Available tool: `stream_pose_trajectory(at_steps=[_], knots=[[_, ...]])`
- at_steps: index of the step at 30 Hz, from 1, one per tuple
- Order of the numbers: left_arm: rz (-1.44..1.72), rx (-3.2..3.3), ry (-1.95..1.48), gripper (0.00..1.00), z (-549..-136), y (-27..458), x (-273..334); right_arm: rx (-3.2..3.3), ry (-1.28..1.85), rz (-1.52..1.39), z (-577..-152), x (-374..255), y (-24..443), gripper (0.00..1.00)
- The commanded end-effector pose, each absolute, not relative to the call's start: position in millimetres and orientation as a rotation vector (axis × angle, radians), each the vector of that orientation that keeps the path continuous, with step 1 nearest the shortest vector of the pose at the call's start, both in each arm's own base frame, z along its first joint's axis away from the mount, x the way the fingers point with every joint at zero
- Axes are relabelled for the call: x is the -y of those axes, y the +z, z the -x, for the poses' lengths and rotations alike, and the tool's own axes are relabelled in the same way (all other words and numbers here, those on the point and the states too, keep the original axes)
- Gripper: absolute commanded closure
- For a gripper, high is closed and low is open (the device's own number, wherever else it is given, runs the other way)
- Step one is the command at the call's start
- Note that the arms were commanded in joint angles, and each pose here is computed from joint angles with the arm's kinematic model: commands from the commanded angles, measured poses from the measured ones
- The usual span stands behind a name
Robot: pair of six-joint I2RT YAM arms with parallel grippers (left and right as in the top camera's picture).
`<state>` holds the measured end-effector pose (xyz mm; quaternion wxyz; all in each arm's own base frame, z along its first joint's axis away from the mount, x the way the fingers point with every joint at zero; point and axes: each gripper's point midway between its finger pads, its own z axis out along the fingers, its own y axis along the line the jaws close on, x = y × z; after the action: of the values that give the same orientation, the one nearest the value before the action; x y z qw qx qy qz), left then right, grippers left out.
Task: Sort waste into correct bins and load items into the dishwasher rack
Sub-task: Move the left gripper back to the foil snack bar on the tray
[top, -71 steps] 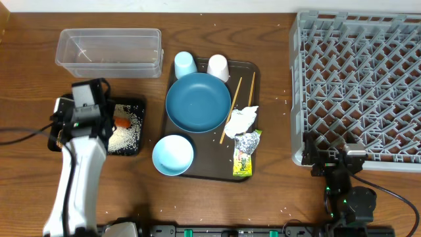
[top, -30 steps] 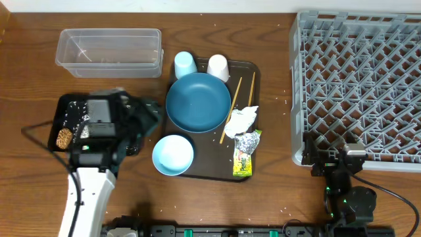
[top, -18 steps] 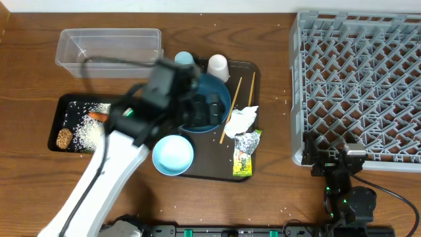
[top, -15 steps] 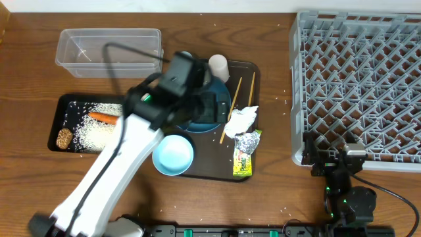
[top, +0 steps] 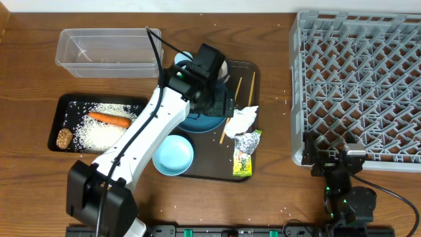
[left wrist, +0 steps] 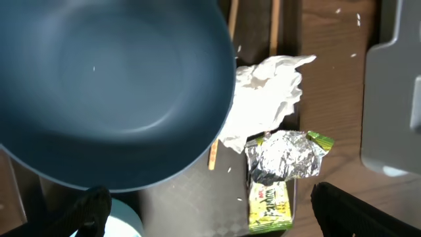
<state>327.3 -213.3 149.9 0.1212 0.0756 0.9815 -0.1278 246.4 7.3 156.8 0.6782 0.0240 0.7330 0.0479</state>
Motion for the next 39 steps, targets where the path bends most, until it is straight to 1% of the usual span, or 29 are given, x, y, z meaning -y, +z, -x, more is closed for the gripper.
stream_pose_trajectory(at_steps=[1, 9, 14, 23, 30, 33, 36, 39], knots=[[-0.433, -2.832, -0.334, 0.02, -326, 148, 221, -1.651, 0.088, -0.060, -246, -3, 155, 0.01], [-0.470, -2.882, -0.310, 0.02, -324, 125, 227, -1.651, 0.088, -0.060, -246, -3, 155, 0.01], [-0.463, -2.933, -0.298, 0.06, -324, 107, 228, -1.651, 0.088, -0.060, -246, -3, 155, 0.01], [-0.452, -2.933, -0.335, 0.06, -322, 110, 232, -1.651, 0.088, -0.060, -246, -3, 155, 0.01], [-0.285, -2.946, -0.362, 0.05, -326, 111, 235, -1.651, 0.088, -0.060, -246, -3, 155, 0.01], [-0.314, -2.977, -0.485, 0.06, -315, 114, 246, -1.651, 0.088, -0.060, -246, -3, 155, 0.01], [-0.421, -2.982, -0.661, 0.05, -301, 120, 266, -1.651, 0.088, -0.060, -246, -3, 155, 0.01], [-0.459, -2.980, -0.685, 0.05, -294, 121, 274, -1.651, 0.088, -0.060, -246, -3, 155, 0.01]])
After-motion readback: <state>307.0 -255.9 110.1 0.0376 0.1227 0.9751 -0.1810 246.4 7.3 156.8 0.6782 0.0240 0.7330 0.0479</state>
